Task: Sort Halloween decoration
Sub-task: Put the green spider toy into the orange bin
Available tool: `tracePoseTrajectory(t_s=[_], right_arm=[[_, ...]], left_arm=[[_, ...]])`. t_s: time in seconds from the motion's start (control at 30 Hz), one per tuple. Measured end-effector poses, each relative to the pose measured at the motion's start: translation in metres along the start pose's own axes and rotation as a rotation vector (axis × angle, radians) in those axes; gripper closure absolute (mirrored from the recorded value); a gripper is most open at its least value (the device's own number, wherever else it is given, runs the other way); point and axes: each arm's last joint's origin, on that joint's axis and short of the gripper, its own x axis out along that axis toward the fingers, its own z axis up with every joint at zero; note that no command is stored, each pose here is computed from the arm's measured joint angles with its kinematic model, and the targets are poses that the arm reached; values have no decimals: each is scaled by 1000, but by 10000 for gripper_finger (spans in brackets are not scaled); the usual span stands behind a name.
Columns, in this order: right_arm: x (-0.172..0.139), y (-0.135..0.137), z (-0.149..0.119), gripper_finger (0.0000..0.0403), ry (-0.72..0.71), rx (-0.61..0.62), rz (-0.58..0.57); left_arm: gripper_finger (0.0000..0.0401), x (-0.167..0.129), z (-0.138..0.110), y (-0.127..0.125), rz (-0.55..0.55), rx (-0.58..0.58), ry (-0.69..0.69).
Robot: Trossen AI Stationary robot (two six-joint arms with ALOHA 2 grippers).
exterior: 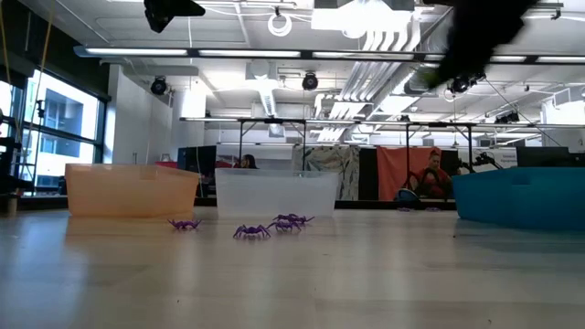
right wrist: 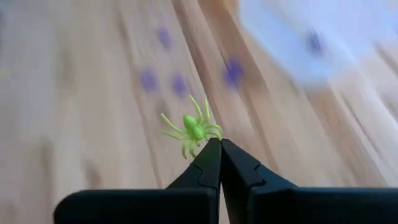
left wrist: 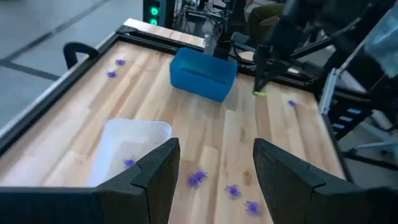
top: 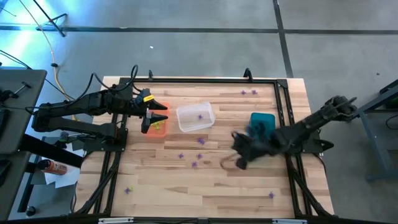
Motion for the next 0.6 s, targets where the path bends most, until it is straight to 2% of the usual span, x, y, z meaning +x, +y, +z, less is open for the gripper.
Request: tracePoseTrajectory(t_s=[0.17,0.27,0.33,0.43,0.6], right_arm=[[13,-25,59,403,-251,20,268],[14,-45,83,403,-366,52,407],[15,-56,91,403,-403,68,438],[17,-68,96,403,-421,89,421],[15,-72,107,403,-447,79,440]], left_arm=[[211,3,2,1,28,57,-22],[211,10,8,0,21,92,-65],[211,18,10,0,17,104,-75],[211,32,13,0,12,126,-90],[211,57,16,-1,-44,156,-110]])
